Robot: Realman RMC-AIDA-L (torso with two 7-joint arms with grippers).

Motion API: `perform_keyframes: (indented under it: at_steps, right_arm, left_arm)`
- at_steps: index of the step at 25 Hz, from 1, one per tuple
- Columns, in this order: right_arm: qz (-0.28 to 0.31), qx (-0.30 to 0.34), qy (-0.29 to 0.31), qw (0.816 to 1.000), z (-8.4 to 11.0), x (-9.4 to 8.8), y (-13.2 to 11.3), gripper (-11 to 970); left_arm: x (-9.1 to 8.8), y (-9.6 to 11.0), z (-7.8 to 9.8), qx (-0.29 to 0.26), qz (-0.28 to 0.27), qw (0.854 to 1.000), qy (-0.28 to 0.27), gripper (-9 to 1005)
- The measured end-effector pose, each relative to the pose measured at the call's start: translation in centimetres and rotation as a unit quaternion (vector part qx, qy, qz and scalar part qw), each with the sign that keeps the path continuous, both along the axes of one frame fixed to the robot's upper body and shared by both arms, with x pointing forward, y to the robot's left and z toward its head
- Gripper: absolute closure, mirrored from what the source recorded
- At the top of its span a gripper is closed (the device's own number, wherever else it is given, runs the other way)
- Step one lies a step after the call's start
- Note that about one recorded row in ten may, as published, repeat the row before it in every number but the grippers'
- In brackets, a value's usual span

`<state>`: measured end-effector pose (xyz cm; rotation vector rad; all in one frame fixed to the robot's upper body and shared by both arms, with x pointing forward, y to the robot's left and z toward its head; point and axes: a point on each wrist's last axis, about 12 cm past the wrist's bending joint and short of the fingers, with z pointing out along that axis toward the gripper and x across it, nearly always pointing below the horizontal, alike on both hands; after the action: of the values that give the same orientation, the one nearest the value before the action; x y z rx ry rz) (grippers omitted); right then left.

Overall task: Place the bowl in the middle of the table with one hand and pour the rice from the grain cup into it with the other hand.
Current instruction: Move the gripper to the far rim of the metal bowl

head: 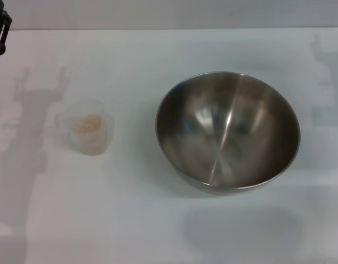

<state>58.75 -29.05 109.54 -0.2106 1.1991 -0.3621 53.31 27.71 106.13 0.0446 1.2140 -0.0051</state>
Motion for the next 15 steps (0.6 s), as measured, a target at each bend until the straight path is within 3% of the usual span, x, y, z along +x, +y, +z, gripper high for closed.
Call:
perform_keyframes:
  at_steps: [15]
  right_arm:
    - [0.005,0.013,0.029,0.999,0.2,1.1,0.4,214]
  left_arm:
    - [0.0,0.0,-0.1,-0.001,0.000,1.000,0.002,161]
